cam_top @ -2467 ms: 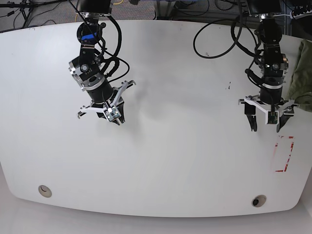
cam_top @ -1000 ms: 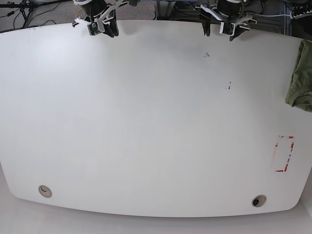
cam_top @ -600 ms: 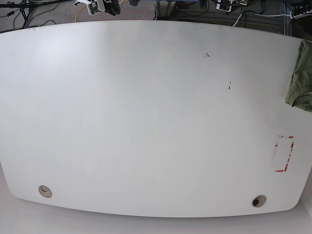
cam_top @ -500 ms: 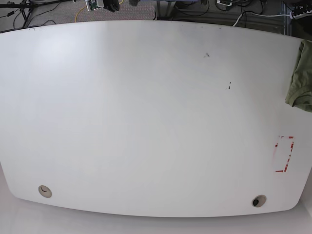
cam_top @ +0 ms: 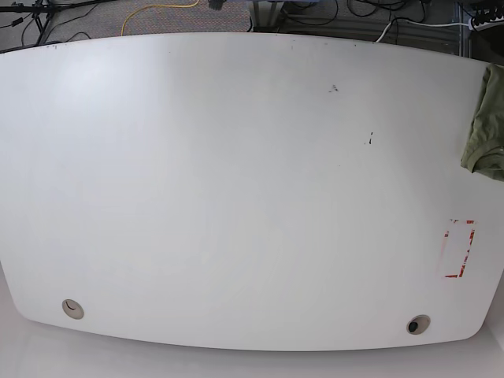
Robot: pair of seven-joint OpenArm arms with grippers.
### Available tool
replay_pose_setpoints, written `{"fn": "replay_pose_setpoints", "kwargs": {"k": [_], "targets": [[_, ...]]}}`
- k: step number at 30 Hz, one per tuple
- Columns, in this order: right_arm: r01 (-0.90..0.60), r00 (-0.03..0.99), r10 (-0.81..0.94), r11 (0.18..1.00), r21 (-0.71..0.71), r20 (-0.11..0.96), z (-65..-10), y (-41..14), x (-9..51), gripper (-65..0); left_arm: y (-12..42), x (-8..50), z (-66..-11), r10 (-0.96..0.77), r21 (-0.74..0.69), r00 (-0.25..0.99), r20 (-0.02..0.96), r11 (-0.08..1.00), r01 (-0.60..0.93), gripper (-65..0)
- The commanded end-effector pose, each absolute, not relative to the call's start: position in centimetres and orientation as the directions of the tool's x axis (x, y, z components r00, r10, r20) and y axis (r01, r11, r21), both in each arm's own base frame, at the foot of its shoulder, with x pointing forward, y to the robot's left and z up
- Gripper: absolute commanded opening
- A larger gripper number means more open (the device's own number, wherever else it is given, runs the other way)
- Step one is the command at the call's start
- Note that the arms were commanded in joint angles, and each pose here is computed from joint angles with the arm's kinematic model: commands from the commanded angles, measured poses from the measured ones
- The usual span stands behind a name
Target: Fold the T-shirt properly
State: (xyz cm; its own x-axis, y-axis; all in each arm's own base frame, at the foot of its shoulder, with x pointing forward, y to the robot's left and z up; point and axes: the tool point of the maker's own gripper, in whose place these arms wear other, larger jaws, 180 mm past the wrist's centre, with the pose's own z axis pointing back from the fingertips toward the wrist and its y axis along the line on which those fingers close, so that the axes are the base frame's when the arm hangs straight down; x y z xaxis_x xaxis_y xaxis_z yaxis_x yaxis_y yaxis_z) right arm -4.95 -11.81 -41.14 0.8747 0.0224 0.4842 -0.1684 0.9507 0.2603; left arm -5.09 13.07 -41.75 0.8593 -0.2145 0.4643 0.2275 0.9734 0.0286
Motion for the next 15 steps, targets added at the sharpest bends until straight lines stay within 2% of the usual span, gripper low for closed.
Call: {"fn": "replay_pose_setpoints", "kwargs": {"k": [1,15], "targets": [[-0.155,0.895,0.015,0.947,0.28,0.445,-42.2,-12.2,-6.7,-59.9,13.2,-5.6,-42.6,-0.22,0.024,0.864,0.454,0.972,0.235,-21.0],[-0.112,0.935,0.002,0.95,0.291,0.355,-48.1,-14.1,-7.9,-59.9,14.4,-5.4,-49.8,-0.214,0.035,0.899,0.382,0.975,0.218,-21.0]]}}
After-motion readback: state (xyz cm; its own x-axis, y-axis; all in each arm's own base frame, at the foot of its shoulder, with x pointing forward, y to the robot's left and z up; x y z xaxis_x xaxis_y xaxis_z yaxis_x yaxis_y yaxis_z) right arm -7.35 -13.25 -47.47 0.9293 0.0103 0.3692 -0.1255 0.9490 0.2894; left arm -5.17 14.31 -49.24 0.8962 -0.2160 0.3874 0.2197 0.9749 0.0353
